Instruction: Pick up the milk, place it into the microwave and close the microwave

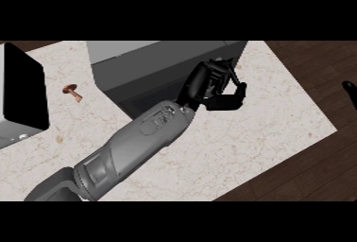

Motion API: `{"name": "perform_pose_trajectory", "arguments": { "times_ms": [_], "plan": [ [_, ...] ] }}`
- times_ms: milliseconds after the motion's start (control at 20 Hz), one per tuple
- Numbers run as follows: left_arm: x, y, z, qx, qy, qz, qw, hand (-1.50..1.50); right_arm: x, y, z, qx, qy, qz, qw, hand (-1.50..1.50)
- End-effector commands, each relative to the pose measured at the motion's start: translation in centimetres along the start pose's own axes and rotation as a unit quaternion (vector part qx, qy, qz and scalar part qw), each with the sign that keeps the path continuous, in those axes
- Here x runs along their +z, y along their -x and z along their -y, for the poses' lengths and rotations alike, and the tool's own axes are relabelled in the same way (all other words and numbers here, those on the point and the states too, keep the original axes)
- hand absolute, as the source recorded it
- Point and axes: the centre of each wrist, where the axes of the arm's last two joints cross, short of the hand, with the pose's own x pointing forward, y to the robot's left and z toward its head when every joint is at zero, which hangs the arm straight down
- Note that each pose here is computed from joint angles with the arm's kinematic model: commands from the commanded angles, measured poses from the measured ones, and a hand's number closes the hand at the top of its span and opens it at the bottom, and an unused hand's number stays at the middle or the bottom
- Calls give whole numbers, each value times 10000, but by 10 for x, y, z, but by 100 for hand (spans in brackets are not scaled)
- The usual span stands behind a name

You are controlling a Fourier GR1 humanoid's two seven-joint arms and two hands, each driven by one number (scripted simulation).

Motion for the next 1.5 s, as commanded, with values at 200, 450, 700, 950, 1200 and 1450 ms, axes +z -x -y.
{"name": "perform_pose_trajectory", "arguments": {
  "times_ms": [200, 450, 700, 950, 1200, 1450],
  "plan": [
    [-13, -15, 10, -5, -65, 172, 9998, 150, -11, -10, 9, 94, -70, 0, 9999, -150],
    [-14, -16, 12, -54, -120, 198, 9997, 150, -17, -23, 18, 284, -173, -23, 9994, -150],
    [-12, -17, 14, 14, -210, 208, 9996, 150, -18, -23, 21, 172, -118, -7, 9998, -150],
    [-9, -12, 14, -57, -277, 209, 9994, 150, -20, -30, 28, 209, -139, -29, 9997, -150],
    [-12, -17, 15, -9, -353, 229, 9991, 150, -23, -33, 32, 171, -130, 17, 9998, -150],
    [-12, -19, 17, -31, -343, 242, 9991, 150, -32, -39, 33, 154, -233, 69, 9996, -150]
  ]
}}
